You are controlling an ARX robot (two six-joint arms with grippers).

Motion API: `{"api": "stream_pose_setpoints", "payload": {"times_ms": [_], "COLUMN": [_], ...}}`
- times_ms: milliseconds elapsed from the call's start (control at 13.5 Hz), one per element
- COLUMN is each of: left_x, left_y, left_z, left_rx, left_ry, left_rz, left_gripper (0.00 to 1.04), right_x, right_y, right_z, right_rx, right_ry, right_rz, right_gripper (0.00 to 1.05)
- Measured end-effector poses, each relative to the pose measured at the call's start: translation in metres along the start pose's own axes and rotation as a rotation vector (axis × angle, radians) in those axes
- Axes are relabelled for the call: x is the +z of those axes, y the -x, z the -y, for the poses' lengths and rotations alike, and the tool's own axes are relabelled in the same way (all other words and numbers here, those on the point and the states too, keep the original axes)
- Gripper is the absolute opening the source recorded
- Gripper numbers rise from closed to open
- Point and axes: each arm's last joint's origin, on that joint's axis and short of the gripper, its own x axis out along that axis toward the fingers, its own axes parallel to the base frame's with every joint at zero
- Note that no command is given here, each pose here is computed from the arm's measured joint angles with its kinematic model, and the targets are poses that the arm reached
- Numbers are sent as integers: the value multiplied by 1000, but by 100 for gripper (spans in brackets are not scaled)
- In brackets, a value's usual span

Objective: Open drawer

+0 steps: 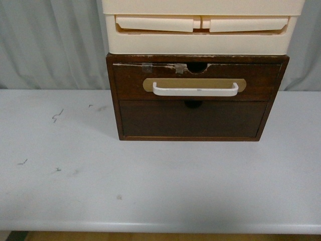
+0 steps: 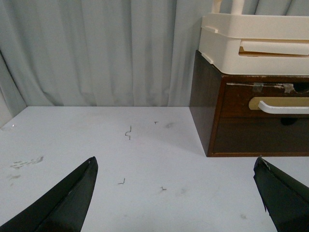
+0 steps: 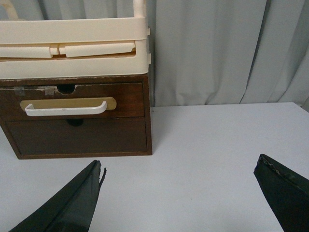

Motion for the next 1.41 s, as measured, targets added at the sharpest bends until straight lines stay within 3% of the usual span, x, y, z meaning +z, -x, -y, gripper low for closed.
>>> {"api": "stream_pose_setpoints", "payload": {"times_ms": [667,741,815,889,963,1111,1407], "left_x": [-1,2,26,36,29,15,-20], "left_y": [0,-8,-32,-91,-119,-153,-202], "left_z": [0,3,2,15,22,31,48], "left_rx": [15,139,210,15,-52,-123,-211], "left_ry": [1,-14,-10,94,207,371,729], "left_rz": [-23,-133,-150,-269,-323,-410,-543], "left_gripper": [98,98,98,98,98,98,98], "right_x": [-1,2,30,39,32,23,-14], "right_y": [0,-6,-25,-78,-102,-130,-178], "right_z": [0,-4,-7,-8,-9,-10,-12], "right_rx": [-25,-87,-82,13,57,129,110], "right_ry": [5,29,25,-132,-258,-418,-683], "right_rz": [-35,-117,-109,-185,-227,-261,-320], "right_gripper": [98,98,98,98,98,98,98]}}
